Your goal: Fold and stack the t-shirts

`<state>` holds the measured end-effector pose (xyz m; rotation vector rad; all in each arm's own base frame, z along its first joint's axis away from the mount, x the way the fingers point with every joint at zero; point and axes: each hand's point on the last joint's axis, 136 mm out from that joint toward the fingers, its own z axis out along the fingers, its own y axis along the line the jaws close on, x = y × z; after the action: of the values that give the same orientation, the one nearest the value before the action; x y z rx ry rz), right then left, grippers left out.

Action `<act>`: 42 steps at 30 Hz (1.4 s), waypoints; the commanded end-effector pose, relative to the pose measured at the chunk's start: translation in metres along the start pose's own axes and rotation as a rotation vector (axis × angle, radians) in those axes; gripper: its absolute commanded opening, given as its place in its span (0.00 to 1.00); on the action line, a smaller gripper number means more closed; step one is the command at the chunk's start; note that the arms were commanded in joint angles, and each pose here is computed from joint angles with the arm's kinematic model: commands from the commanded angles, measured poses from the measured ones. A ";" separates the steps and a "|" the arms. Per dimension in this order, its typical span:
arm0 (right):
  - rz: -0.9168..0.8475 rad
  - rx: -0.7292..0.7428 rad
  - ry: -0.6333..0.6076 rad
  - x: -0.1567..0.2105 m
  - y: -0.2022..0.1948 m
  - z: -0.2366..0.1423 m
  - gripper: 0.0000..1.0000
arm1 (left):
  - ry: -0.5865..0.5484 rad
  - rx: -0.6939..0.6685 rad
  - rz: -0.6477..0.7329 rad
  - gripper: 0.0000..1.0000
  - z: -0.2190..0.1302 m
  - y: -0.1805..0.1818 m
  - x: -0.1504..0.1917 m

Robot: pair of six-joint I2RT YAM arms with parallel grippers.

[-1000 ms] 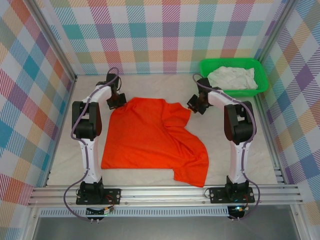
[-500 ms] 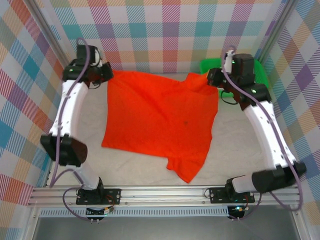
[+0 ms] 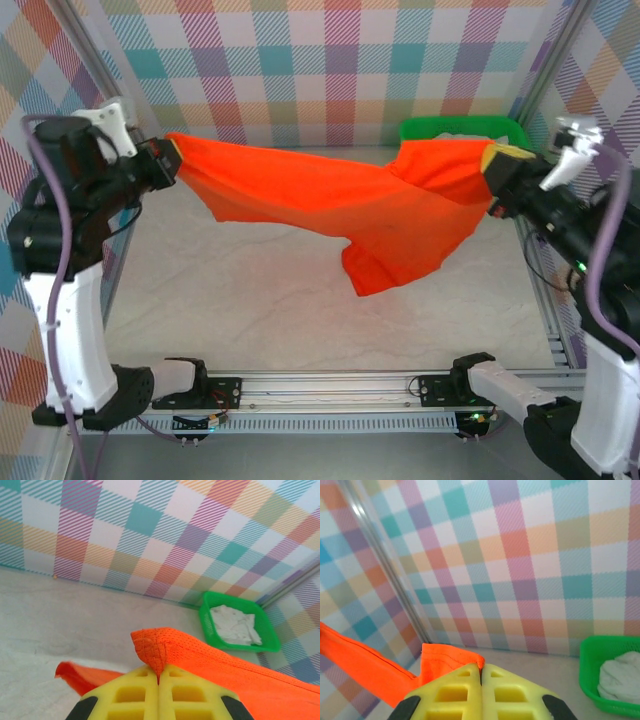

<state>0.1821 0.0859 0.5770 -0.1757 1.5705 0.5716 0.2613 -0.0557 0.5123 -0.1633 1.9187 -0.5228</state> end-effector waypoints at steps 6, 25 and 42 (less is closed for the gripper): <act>-0.008 -0.155 -0.104 -0.038 0.053 -0.092 0.00 | -0.051 0.124 -0.017 0.00 -0.078 -0.030 0.013; -0.010 -0.116 -0.088 -0.040 0.042 -0.071 0.00 | -0.073 0.047 -0.030 0.00 -0.076 -0.013 0.017; -0.069 0.131 0.397 0.150 -0.108 0.247 0.00 | 0.262 -0.379 -0.087 0.00 0.199 0.148 0.112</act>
<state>0.3936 0.1370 0.4043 -0.2114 2.0677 0.4724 0.3745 -0.0303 0.3025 -0.4225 2.3312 -0.2908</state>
